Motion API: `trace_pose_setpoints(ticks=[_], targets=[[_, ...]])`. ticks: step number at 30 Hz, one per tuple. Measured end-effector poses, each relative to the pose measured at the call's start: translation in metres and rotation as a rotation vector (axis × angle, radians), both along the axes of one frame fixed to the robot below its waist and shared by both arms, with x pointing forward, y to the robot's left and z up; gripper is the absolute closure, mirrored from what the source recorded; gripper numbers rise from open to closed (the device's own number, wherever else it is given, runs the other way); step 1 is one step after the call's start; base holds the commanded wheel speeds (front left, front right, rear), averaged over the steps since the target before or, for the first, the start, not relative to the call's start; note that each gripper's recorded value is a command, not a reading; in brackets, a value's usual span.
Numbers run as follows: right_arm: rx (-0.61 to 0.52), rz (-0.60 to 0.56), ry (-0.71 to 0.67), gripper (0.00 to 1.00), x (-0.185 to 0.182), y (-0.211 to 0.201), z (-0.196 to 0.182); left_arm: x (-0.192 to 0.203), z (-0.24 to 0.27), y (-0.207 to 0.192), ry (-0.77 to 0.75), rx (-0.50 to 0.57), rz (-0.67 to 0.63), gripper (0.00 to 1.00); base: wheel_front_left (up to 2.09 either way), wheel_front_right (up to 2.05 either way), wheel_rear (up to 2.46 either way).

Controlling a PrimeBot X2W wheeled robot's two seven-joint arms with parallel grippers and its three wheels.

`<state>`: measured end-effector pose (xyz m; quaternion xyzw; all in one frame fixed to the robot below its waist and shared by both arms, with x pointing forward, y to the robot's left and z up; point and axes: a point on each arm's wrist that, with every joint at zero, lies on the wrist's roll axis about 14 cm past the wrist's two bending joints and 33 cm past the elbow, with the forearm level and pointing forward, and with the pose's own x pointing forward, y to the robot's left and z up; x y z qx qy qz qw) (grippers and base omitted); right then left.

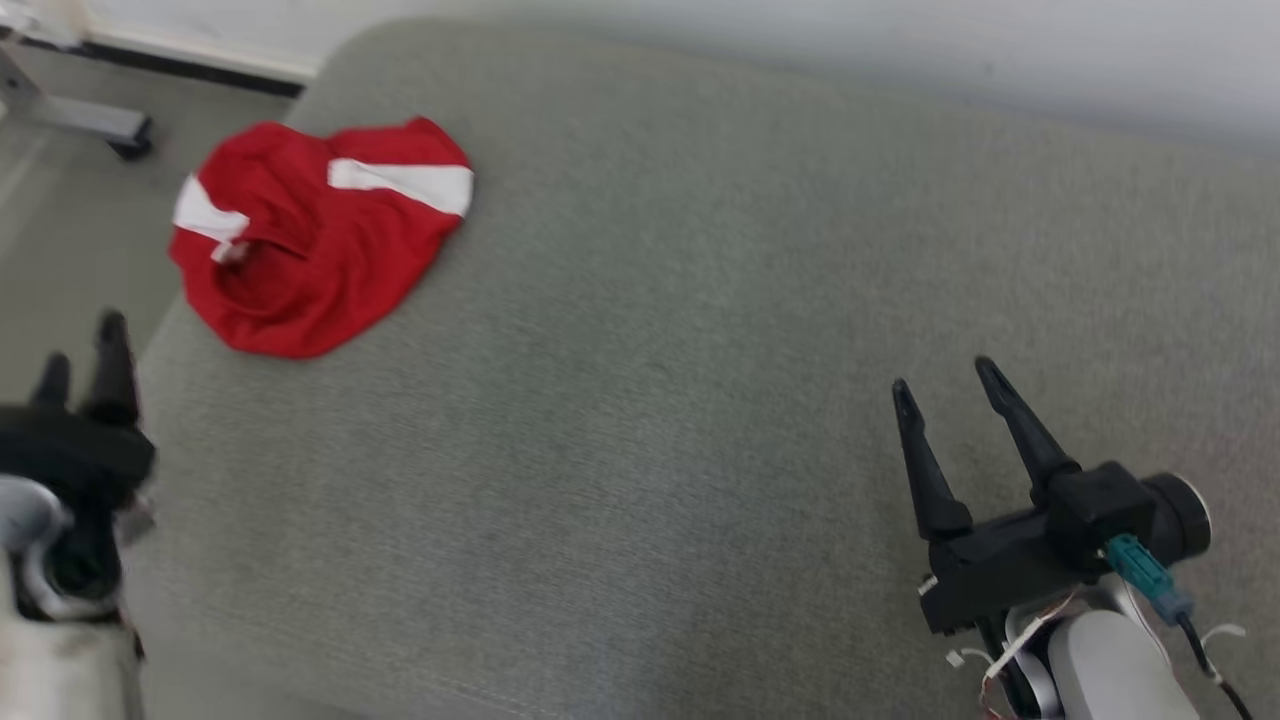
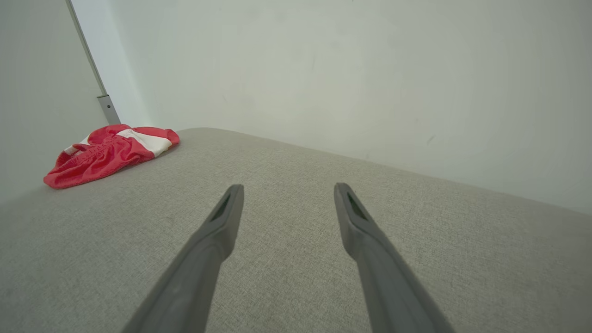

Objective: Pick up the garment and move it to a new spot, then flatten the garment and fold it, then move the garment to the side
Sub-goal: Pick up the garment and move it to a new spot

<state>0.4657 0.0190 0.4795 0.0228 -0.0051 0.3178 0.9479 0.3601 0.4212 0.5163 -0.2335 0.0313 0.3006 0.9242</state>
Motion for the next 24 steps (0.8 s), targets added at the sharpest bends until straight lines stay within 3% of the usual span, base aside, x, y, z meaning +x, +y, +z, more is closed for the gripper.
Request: trace_pose_setpoints(ticks=[2, 6, 11, 24], targets=[[0.008, 0.000, 0.012, 0.00, 0.005, -0.001, -0.006, 0.021, -0.001, 0.004, -0.019, -0.081, 0.003, 0.00, 0.00, 0.00, 0.00], [0.023, -0.033, 0.027, 0.00, 0.019, -0.013, -0.019, 0.059, -0.001, 0.012, -0.005, -0.119, -0.016, 0.00, 0.00, 0.00, 0.00], [0.024, -0.083, 0.063, 0.00, 0.029, -0.032, -0.043, 0.103, -0.023, 0.009, 0.007, -0.257, -0.009, 0.00, 0.00, 0.00, 0.00], [-0.010, -0.243, 0.130, 0.00, 0.028, -0.092, -0.081, 0.154, -0.124, -0.042, 0.237, -0.435, -0.056, 0.00, 0.00, 0.00, 0.00]])
